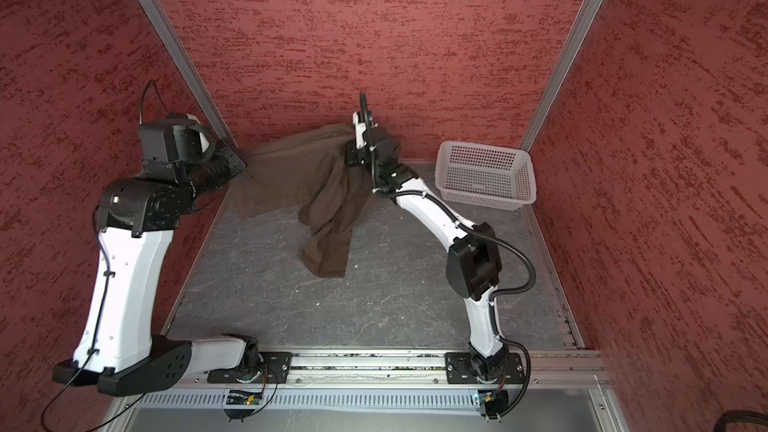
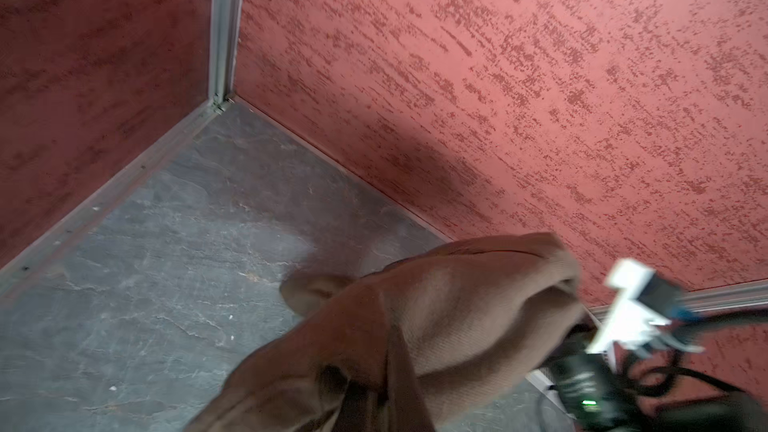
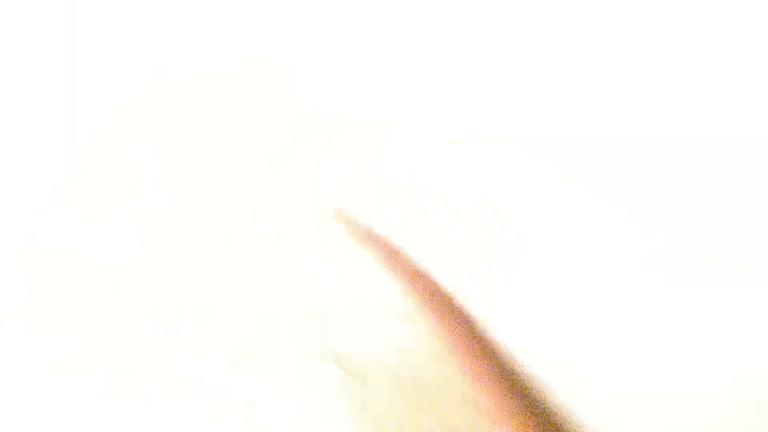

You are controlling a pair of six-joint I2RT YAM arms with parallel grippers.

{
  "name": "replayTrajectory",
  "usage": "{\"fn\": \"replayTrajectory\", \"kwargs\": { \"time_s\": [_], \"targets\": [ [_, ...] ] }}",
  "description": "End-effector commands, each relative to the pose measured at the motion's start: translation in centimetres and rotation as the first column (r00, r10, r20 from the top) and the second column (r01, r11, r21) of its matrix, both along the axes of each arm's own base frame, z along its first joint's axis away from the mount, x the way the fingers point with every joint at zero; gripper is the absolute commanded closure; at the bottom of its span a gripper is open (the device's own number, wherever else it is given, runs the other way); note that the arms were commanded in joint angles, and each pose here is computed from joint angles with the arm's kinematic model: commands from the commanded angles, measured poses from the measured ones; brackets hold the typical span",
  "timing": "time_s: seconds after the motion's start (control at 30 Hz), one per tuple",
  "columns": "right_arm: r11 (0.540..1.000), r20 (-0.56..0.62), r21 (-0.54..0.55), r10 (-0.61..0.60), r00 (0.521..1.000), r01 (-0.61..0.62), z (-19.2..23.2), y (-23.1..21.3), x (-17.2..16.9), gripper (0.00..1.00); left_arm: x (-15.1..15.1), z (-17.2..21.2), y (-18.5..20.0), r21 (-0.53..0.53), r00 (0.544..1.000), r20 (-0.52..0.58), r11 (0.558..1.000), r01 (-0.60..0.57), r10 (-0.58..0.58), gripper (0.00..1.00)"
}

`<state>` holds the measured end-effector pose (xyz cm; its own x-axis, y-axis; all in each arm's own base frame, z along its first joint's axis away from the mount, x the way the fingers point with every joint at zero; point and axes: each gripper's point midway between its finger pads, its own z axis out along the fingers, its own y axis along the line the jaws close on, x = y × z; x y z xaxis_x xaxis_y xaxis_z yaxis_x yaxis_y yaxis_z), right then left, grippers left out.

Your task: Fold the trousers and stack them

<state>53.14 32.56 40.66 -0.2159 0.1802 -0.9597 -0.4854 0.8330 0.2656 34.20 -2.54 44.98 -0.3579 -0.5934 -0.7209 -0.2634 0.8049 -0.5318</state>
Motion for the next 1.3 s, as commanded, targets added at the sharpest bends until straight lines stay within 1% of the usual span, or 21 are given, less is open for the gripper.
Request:
{"fn": "replayTrajectory", "kwargs": {
  "time_s": [0.0, 0.03, 0.1, 0.23, 0.33, 0.4, 0.53, 0.6, 0.63, 0.7, 0.77, 0.83, 0.9, 0.97, 1.0, 1.03, 1.07, 1.1, 1.17, 1.23, 1.27],
  "targets": [
    [0.991, 0.064, -0.097, -0.091, 0.994, 0.097, 6.4, -5.9, 0.1, 1.0, -0.9, 3.0, 2.7, -0.024, 0.989, 0.129, 0.997, -0.069, 0.072, 1.0],
    [0.994, 0.067, -0.098, -0.041, 0.997, 0.048, 7.5, -5.4, -0.8, 1.0, -0.7, 2.7, 2.9, -0.027, 0.988, 0.131, 0.997, -0.073, 0.075, 1.0],
    [0.995, 0.014, -0.086, 0.059, 0.998, -0.057, 7.1, -4.3, -2.5, 1.0, -0.2, 1.7, 3.4, -0.035, 0.99, 0.115, 0.996, -0.078, 0.082, 1.0],
    [0.965, -0.196, -0.018, 0.253, 0.947, -0.262, -0.4, -1.3, -6.2, 1.0, 0.0, -1.1, 4.7, -0.041, 0.994, 0.033, 0.994, -0.104, 0.105, 1.0],
    [0.957, -0.286, 0.005, 0.28, 0.917, -0.29, -6.8, -1.0, -9.8, 1.0, -0.3, -4.1, 5.2, -0.035, 0.994, -0.017, 0.993, -0.111, 0.11, 1.0],
    [0.964, -0.38, 0.022, 0.253, 0.89, -0.265, -11.2, -2.0, -12.3, 1.0, -1.0, -6.6, 5.9, -0.025, 0.987, -0.069, 0.989, -0.147, 0.145, 1.0],
    [0.981, -0.569, 0.073, 0.187, 0.801, -0.178, -20.0, -5.0, -17.1, 1.0, -3.5, -13.8, 7.2, 0.011, 0.942, -0.241, 0.971, -0.24, 0.235, 1.0],
    [0.993, -0.645, 0.018, 0.104, 0.757, -0.12, -24.2, -6.9, -18.7, 1.0, -4.9, -17.8, 7.0, -0.011, 0.909, -0.336, 0.964, -0.267, 0.248, 1.0],
    [0.996, -0.692, -0.038, 0.032, 0.721, -0.08, -26.5, -8.4, -19.5, 1.0, -5.8, -20.2, 6.5, -0.048, 0.886, -0.392, 0.956, -0.29, 0.249, 1.0],
    [0.99, -0.745, -0.141, -0.093, 0.66, -0.02, -29.5, -10.8, -20.9, 1.0, -6.9, -23.8, 3.9, -0.125, 0.876, -0.449, 0.959, -0.255, 0.174, 1.0],
    [0.976, -0.762, -0.216, -0.186, 0.62, 0.028, -31.4, -12.8, -21.8, 1.0, -8.5, -26.2, 1.9, -0.116, 0.856, -0.497, 0.967, -0.226, 0.14, 0.99],
    [0.972, -0.74, -0.226, -0.213, 0.638, 0.062, -30.9, -13.6, -21.9, 1.0, -10.1, -27.1, 0.8, -0.077, 0.833, -0.534, 0.972, -0.221, 0.147, 0.98],
    [0.967, -0.721, -0.242, -0.233, 0.653, 0.078, -30.7, -14.0, -21.5, 1.0, -10.9, -27.2, -0.5, -0.072, 0.837, -0.534, 0.979, -0.188, 0.121, 0.91],
    [0.961, -0.702, -0.267, -0.24, 0.67, 0.064, -30.2, -14.0, -20.7, 0.82, -10.8, -26.4, -1.3, -0.086, 0.852, -0.515, 0.983, -0.162, 0.095, 0.91],
    [0.956, -0.694, -0.287, -0.247, 0.676, 0.056, -29.8, -14.0, -20.3, 0.7, -10.4, -25.9, -1.7, -0.097, 0.859, -0.506, 0.985, -0.146, 0.078, 0.91],
    [0.956, -0.675, -0.29, -0.238, 0.698, 0.046, -28.6, -13.7, -19.7, 0.53, -9.8, -25.4, -2.2, -0.11, 0.865, -0.498, 0.986, -0.124, 0.054, 0.92],
    [0.959, -0.667, -0.281, -0.216, 0.713, 0.028, -27.9, -13.2, -19.4, 0.44, -9.3, -24.9, -2.7, -0.119, 0.869, -0.494, 0.988, -0.102, 0.03, 0.93],
    [0.969, -0.653, -0.243, -0.139, 0.744, -0.033, -26.5, -11.8, -19.2, 0.38, -8.6, -24.6, -3.5, -0.124, 0.867, -0.497, 0.989, -0.075, 0.004, 0.94],
    [0.969, -0.587, -0.189, 0.016, 0.809, -0.157, -23.3, -8.4, -19.3, 0.34, -7.7, -24.3, -5.2, -0.135, 0.859, -0.509, 0.991, -0.017, -0.055, 0.96],
    [0.95, -0.486, -0.238, 0.064, 0.872, -0.203, -20.4, -6.2, -19.5, 0.31, -7.2, -24.0, -7.7, -0.149, 0.853, -0.505, 0.987, 0.062, -0.13, 1.0],
    [0.943, -0.459, -0.263, 0.063, 0.886, -0.204, -19.6, -5.7, -19.5, 0.31, -7.3, -24.1, -8.7, -0.15, 0.849, -0.507, 0.985, 0.081, -0.147, 1.0]
  ]
}}
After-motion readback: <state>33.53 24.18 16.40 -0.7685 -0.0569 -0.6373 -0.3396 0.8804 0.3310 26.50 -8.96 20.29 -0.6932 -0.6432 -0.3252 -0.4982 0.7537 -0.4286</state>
